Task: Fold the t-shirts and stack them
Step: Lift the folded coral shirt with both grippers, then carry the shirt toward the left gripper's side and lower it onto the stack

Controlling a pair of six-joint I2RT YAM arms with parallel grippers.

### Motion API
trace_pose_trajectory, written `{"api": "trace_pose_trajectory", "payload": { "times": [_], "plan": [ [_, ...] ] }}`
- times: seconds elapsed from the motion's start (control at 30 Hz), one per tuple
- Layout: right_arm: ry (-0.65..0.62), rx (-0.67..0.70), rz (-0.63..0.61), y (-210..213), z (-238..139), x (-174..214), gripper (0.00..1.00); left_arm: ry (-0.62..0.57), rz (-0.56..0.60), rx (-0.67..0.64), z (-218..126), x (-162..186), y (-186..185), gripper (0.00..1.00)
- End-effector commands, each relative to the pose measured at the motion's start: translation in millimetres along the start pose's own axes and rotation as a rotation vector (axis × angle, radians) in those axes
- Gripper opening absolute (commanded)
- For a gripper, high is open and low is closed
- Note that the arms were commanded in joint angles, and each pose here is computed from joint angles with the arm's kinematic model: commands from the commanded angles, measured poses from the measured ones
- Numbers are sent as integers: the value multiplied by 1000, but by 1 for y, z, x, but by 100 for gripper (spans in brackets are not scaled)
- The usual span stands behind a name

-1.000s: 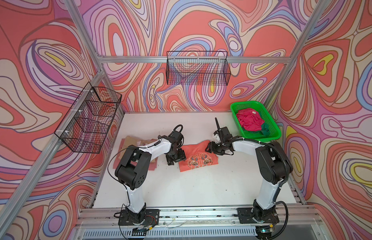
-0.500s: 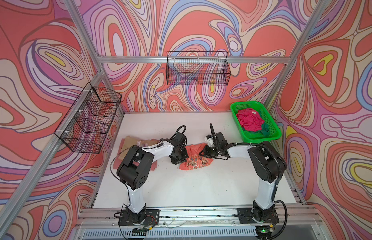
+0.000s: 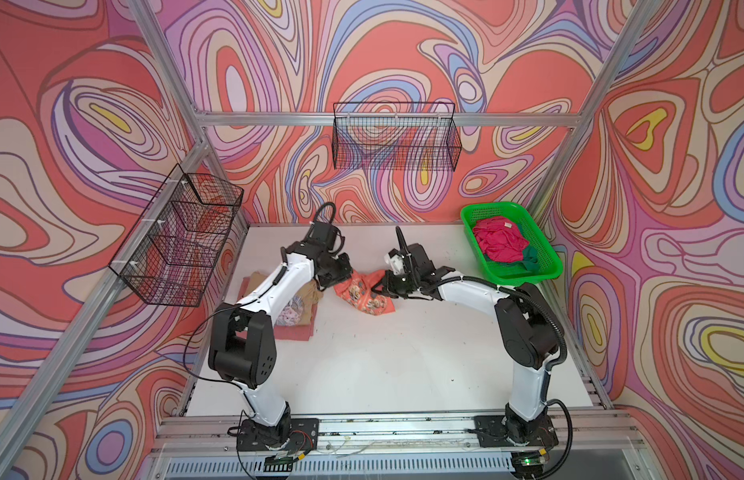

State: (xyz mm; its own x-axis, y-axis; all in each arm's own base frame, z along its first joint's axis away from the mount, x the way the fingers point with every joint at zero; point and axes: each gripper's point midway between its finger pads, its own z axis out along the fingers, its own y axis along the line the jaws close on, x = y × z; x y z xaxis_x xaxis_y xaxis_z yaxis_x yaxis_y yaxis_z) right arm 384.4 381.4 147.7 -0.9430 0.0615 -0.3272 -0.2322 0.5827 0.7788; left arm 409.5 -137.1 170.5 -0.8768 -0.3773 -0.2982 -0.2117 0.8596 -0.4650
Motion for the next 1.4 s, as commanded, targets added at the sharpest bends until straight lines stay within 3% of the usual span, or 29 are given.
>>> {"api": "trace_pose_trajectory", "payload": {
  "times": [0.0,0.17,0.27,0.4,0.67,0.8,0.97,1.1,1.27,1.3,1.33,1.37],
  "plan": [
    [60,-107,-38,56,28,8,0,22,26,-86,-35,-1,38,0],
    [53,-254,-135,127,67,3,0,-124,-31,-263,-77,-29,114,0],
    [75,-304,-176,147,100,9,0,-253,-80,-356,-109,-47,152,0],
    [87,-364,-139,149,134,9,0,-384,-17,-536,-140,-67,178,0],
    [43,-408,-156,150,166,7,0,-430,-9,-759,-127,-69,248,0],
    [19,-420,-146,143,179,4,0,-405,-46,-762,-112,-69,273,0],
    [28,-405,-105,122,200,13,0,-291,-83,-753,-88,-71,290,1],
    [46,-375,-69,104,214,31,0,-271,-141,-710,-85,-67,295,18],
    [38,-291,-23,76,228,36,0,-279,-205,-691,-93,-61,295,53],
    [33,-280,-29,74,228,35,0,-289,-213,-682,-95,-60,293,55],
    [29,-274,-35,75,227,34,1,-301,-226,-680,-100,-59,291,59],
    [29,-263,-35,74,227,34,10,-320,-238,-673,-105,-58,288,67]
  ]
}}
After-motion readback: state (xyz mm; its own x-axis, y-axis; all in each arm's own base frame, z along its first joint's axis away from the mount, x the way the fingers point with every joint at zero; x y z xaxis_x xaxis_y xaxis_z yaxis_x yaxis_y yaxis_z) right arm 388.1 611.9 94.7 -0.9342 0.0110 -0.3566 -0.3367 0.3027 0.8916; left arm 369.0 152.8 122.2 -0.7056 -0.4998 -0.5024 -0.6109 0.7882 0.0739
